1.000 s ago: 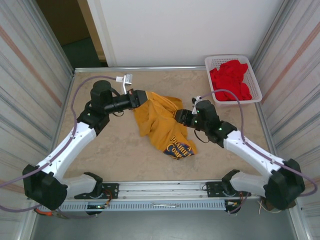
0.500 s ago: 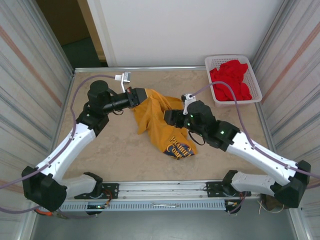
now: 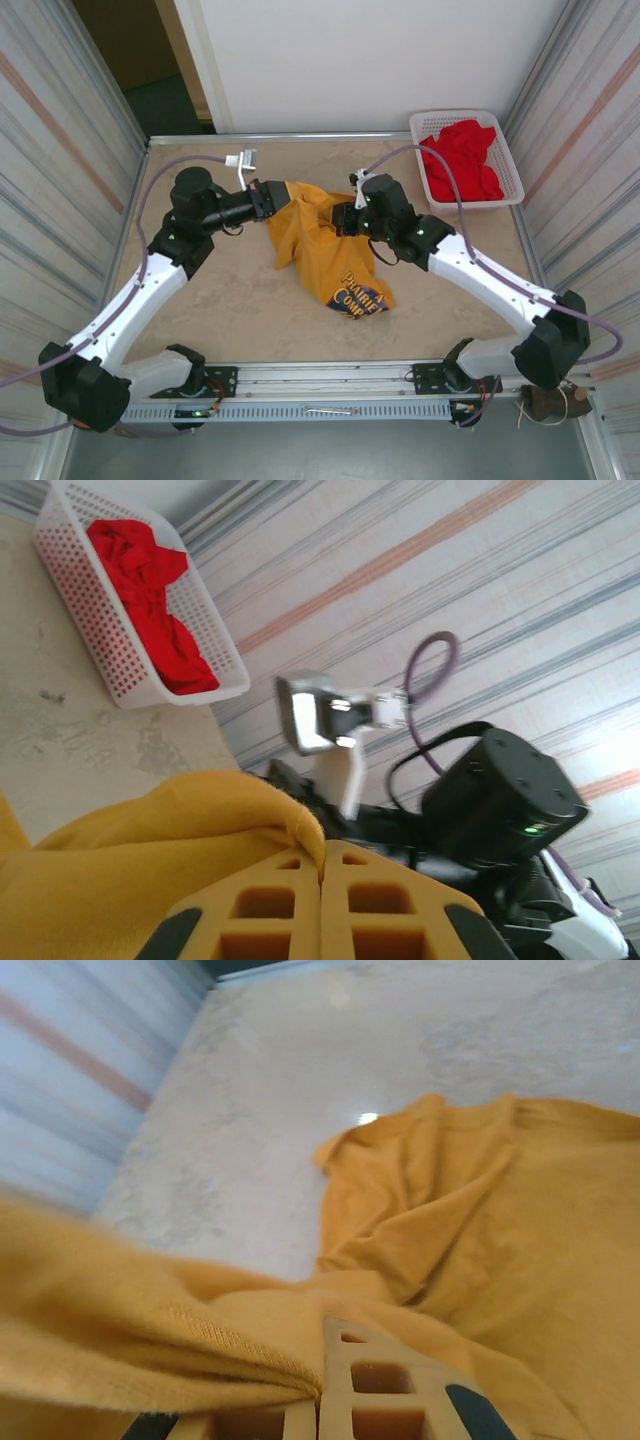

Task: Fold the inside-out t-shirt

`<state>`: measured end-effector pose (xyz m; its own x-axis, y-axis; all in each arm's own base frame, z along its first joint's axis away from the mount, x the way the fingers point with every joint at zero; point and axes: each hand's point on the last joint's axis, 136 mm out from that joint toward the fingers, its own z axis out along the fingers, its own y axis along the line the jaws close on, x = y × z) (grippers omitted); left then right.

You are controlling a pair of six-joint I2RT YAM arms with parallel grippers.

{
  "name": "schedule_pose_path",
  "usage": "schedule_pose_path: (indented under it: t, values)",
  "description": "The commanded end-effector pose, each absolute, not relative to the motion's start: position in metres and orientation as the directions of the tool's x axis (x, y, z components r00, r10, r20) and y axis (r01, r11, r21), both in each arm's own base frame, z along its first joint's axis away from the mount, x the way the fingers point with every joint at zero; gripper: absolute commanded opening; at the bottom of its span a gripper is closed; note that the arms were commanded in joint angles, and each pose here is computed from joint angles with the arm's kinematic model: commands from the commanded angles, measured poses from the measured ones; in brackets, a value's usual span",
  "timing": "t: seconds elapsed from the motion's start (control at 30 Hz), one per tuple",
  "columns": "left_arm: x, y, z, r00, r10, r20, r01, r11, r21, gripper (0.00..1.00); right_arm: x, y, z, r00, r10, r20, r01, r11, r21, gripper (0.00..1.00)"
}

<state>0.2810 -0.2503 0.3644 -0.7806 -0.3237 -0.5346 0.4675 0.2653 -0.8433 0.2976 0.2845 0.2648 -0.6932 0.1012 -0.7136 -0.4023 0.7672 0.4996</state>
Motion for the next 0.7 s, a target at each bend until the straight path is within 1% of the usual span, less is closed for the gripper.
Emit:
schedule_pose_path:
  t: [0.0,0.17,0.2,0.3,0.4,0.43,0.53,0.57,0.6,0.67]
  values:
    - [0.293,-0.235,0.343,-0.761,-0.351,-0.545,0.443,0.331,-0.833,0.0,0.248,0.298,0.316,-0.639,0.045,-0.768,-0.628,0.545,0.555,0.0]
    - [0.315,-0.221,0.306,-0.772,-0.38,-0.51,0.37,0.385,-0.846,0.0,0.205,0.294,0.358,-0.607,0.092,-0.789,-0.74,0.294,0.604,0.0]
    - [0.318,-0.22,0.3,-0.773,-0.381,-0.507,0.361,0.393,-0.846,0.0,0.202,0.293,0.361,-0.608,0.104,-0.787,-0.746,0.262,0.612,0.0]
    - [0.324,-0.221,0.287,-0.784,-0.372,-0.497,0.341,0.411,-0.845,0.0,0.2,0.295,0.361,-0.623,0.113,-0.774,-0.748,0.203,0.632,0.0]
    - [0.325,-0.222,0.283,-0.791,-0.353,-0.499,0.345,0.416,-0.841,0.01,0.206,0.301,0.352,-0.65,0.101,-0.753,-0.73,0.189,0.656,0.0]
    - [0.323,-0.223,0.284,-0.794,-0.343,-0.502,0.35,0.417,-0.839,0.1,0.21,0.302,0.348,-0.659,0.1,-0.746,-0.721,0.199,0.664,0.0]
    - [0.314,-0.22,0.29,-0.782,-0.323,-0.533,0.377,0.435,-0.817,0.44,0.221,0.301,0.339,-0.674,0.113,-0.73,-0.698,0.224,0.68,0.0]
    - [0.311,-0.217,0.291,-0.777,-0.321,-0.542,0.379,0.45,-0.809,0.54,0.224,0.3,0.339,-0.677,0.123,-0.726,-0.692,0.229,0.684,0.0]
    - [0.307,-0.215,0.291,-0.774,-0.32,-0.547,0.378,0.46,-0.803,0.59,0.227,0.298,0.338,-0.679,0.132,-0.722,-0.687,0.234,0.688,0.0]
    - [0.297,-0.21,0.293,-0.767,-0.329,-0.551,0.377,0.465,-0.801,0.64,0.232,0.294,0.337,-0.68,0.152,-0.717,-0.678,0.242,0.694,0.0]
